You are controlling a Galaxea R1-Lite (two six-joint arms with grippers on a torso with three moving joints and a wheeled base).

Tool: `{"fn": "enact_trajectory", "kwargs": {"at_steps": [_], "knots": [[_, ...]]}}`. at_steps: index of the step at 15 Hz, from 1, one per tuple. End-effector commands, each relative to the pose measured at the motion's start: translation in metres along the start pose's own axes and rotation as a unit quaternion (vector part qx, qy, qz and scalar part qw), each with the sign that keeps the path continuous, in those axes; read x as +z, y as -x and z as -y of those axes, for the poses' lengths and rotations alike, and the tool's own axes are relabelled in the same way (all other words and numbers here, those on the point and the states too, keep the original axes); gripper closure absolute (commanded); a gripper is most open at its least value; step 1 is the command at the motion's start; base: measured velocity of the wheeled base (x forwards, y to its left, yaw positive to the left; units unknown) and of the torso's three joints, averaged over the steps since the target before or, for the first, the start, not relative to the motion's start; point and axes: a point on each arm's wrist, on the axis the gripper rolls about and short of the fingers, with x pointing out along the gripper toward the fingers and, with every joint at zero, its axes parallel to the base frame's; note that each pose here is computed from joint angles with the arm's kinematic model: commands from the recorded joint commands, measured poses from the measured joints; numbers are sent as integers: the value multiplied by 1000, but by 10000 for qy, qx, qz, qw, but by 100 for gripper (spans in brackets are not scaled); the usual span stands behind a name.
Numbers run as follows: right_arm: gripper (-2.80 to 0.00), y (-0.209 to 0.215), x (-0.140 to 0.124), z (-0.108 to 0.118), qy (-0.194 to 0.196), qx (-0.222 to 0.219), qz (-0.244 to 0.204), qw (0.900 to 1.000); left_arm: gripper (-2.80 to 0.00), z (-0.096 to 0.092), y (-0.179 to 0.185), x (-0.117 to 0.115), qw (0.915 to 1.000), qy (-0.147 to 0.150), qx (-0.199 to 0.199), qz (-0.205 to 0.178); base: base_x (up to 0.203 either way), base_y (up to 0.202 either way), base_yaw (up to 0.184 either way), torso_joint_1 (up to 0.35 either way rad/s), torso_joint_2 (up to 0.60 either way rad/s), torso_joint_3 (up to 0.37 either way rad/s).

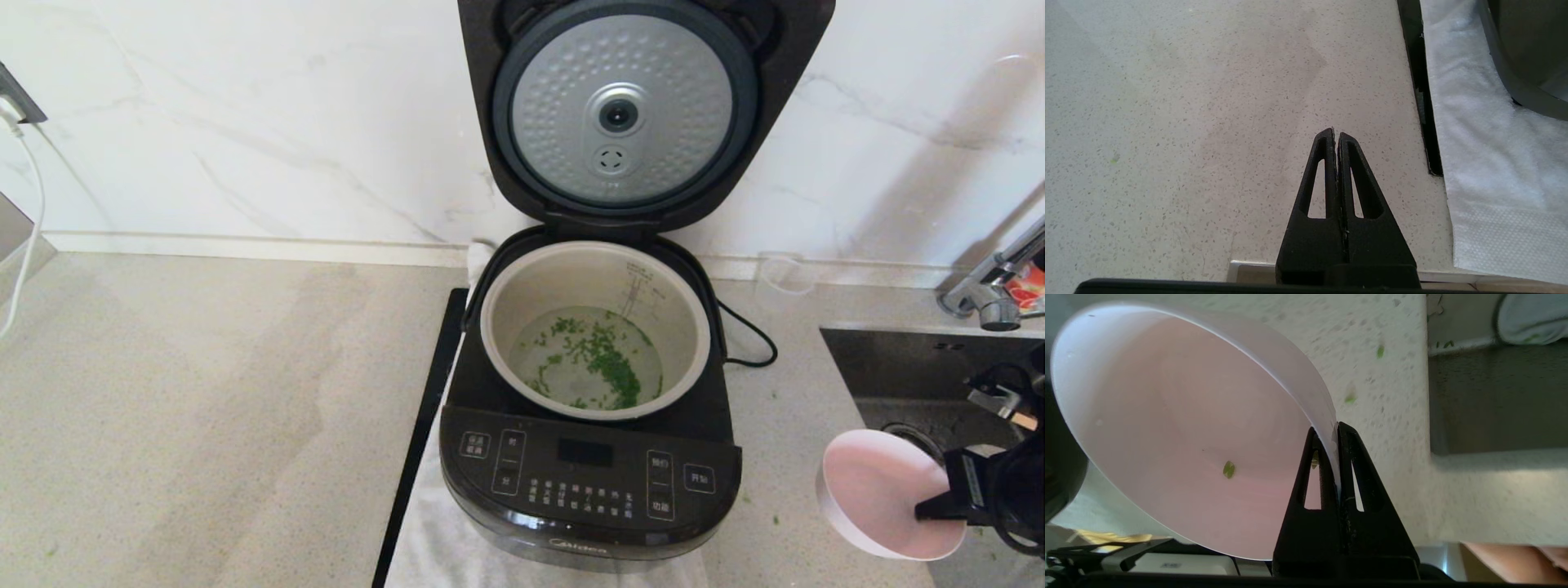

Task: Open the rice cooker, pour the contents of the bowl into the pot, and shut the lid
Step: Place the bowl on the table

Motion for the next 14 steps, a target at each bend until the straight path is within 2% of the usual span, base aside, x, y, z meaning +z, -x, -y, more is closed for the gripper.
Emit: {"fn": "enact_trajectory", "kwargs": {"at_steps": [1, 3, 5, 10, 14], "knots": [[0, -28, 7, 12, -228, -73, -390, 9990, 0, 0, 0, 0, 10000, -1, 1, -3, 0, 0, 0, 0, 0, 0], [0, -44, 8, 18, -290, -106, -548, 9980, 0, 0, 0, 0, 10000, -1, 1, 5, 0, 0, 0, 0, 0, 0], [0, -55, 6, 20, -270, -96, -528, 9982, 0, 0, 0, 0, 10000, -1, 1, 5, 0, 0, 0, 0, 0, 0], [0, -56, 6, 9, -195, -4, -487, 9986, 0, 0, 0, 0, 10000, -1, 1, 5, 0, 0, 0, 0, 0, 0], [0, -64, 16, 4, -265, 138, -112, 9995, 0, 0, 0, 0, 10000, -1, 1, 5, 0, 0, 0, 0, 0, 0]]}}
